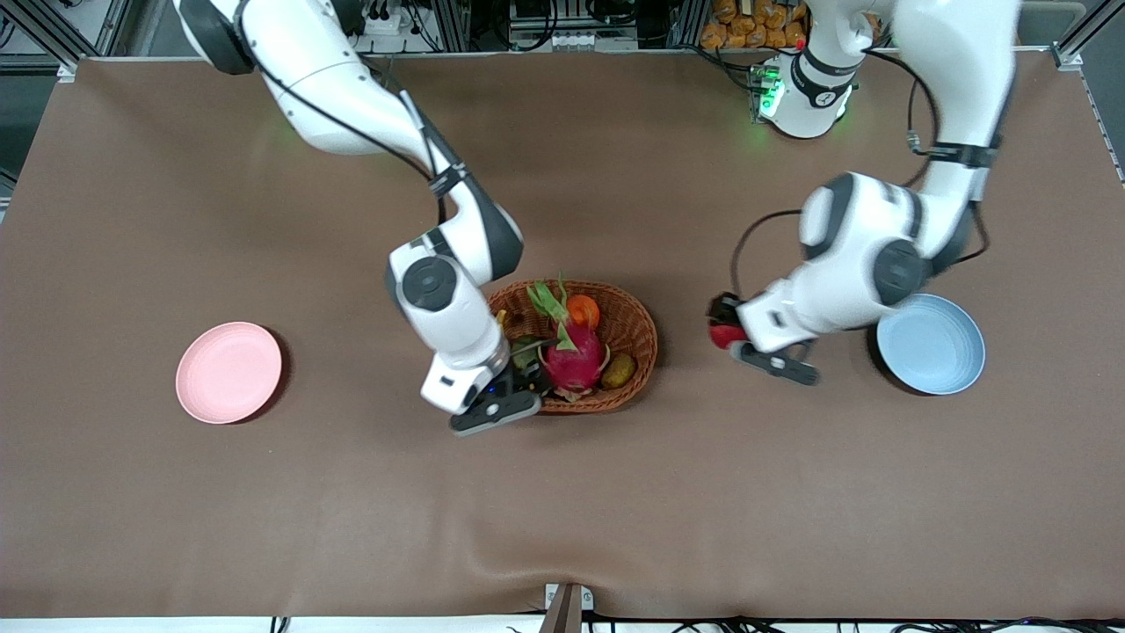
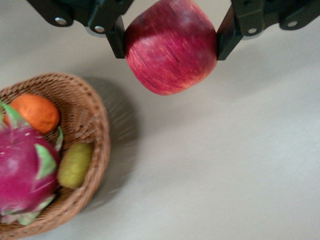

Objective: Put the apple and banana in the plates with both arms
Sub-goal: 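Carry the apple onto the blue plate with the left gripper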

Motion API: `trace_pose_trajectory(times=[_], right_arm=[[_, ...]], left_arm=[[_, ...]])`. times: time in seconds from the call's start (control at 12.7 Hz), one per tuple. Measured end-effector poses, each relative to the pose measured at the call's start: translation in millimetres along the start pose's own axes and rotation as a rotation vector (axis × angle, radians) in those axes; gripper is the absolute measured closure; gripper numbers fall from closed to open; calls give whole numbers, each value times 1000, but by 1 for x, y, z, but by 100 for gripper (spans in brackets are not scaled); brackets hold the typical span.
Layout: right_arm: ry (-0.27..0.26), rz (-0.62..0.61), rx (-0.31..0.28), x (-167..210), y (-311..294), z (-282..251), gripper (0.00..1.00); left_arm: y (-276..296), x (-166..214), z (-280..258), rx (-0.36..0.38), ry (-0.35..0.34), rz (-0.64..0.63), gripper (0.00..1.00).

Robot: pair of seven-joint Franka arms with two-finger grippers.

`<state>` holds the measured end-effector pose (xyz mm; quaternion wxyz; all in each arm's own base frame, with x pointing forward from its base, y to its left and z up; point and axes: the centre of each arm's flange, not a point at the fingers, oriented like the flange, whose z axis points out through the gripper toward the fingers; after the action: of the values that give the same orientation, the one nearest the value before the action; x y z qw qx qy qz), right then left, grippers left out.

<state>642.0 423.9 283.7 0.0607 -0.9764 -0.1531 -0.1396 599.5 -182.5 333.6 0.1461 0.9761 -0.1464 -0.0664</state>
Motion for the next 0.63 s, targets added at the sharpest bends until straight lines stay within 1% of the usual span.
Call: trace_pose_trajectory(times=[0.16,0.31,0.39,0.55,0.63], right_arm=[[-2,-32,-29,-5,-9,5,0],[-11,-34,-45,-10,-10,13,0],[-16,-40,-63,-13,-9,18,0],[-28,-53,-96,-19,-5,26,0],[-32,-43,-100,-21,-3,29,0]], left_arm=[[-65,-11,-19,-77,-16,-64,22],[-141,-32,-35,-183,-13,-126,22],[-183,-46,-36,-225,-5,-151,22],[-271,-79,-21,-320,24,-185,22],[-311,-96,-8,-368,36,-203,22]])
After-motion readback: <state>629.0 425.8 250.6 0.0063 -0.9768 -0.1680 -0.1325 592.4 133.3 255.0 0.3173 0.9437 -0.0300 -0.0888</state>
